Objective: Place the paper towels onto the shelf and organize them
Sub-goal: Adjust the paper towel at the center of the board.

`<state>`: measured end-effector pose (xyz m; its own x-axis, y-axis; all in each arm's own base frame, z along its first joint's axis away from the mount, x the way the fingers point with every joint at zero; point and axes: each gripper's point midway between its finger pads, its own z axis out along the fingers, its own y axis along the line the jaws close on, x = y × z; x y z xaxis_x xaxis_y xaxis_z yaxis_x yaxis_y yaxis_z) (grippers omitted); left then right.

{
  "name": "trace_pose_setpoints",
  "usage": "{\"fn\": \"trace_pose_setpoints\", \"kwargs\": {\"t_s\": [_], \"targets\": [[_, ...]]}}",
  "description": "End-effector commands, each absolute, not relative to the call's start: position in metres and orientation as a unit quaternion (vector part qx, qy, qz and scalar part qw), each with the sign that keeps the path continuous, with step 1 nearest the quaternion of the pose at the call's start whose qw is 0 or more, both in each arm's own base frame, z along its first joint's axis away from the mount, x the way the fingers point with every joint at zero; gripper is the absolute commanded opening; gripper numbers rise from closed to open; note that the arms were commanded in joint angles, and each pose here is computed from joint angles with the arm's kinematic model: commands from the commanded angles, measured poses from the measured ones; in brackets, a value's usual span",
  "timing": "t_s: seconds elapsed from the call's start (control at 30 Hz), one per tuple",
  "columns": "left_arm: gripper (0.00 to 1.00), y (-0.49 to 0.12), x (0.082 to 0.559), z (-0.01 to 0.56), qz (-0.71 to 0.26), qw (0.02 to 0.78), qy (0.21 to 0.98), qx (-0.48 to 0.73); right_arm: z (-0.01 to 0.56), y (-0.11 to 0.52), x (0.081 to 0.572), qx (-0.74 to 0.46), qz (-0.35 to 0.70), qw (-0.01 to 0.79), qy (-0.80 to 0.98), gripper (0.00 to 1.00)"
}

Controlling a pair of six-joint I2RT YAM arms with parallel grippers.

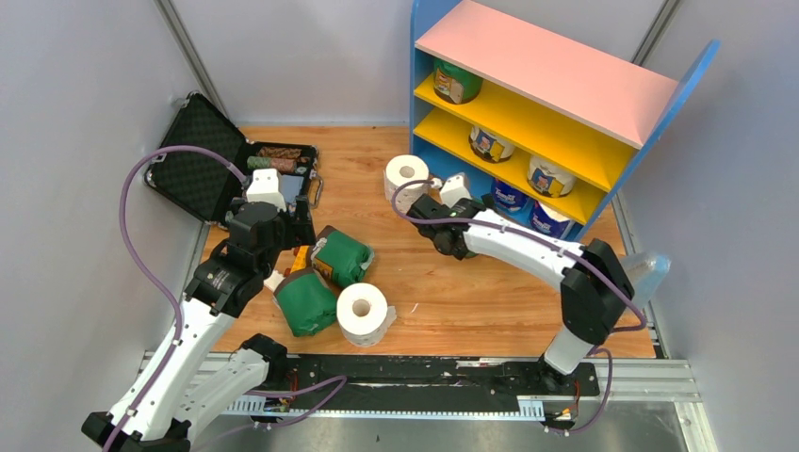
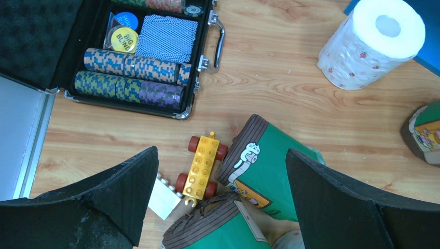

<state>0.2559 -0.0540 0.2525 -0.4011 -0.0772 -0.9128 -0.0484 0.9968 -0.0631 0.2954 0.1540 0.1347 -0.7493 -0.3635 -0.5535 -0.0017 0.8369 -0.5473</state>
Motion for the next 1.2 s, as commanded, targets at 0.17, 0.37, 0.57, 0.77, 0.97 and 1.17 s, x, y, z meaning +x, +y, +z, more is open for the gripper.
{"fn": "trace_pose_setpoints", "kwargs": {"t_s": [0.17, 0.37, 0.57, 0.77, 0.97, 1.17], "targets": [[1.00, -0.052, 0.259, 0.258, -0.011, 0.557, 0.829, -0.039, 0.173, 0.089, 0.282, 0.010, -0.250, 0.357, 0.900, 1.00], [1.00, -0.052, 0.259, 0.258, -0.010, 0.557, 0.829, -0.041, 0.195, 0.129, 0.286, -0.013, -0.118, 0.381, 0.917, 0.99], [1.00, -0.052, 0.259, 0.258, -0.009, 0.557, 0.829, -0.041, 0.211, 0.178, 0.288, -0.079, 0.020, 0.406, 0.910, 0.94], [1.00, -0.051, 0.259, 0.258, -0.008, 0.557, 0.830, -0.041, 0.216, 0.198, 0.296, -0.121, 0.069, 0.411, 0.901, 0.91], [1.00, -0.051, 0.259, 0.257, -0.008, 0.557, 0.830, -0.041, 0.201, 0.205, 0.309, -0.133, 0.074, 0.388, 0.909, 0.85], [1.00, -0.052, 0.259, 0.258, -0.010, 0.557, 0.829, -0.041, 0.184, 0.201, 0.320, -0.132, 0.066, 0.370, 0.917, 0.78]]}}
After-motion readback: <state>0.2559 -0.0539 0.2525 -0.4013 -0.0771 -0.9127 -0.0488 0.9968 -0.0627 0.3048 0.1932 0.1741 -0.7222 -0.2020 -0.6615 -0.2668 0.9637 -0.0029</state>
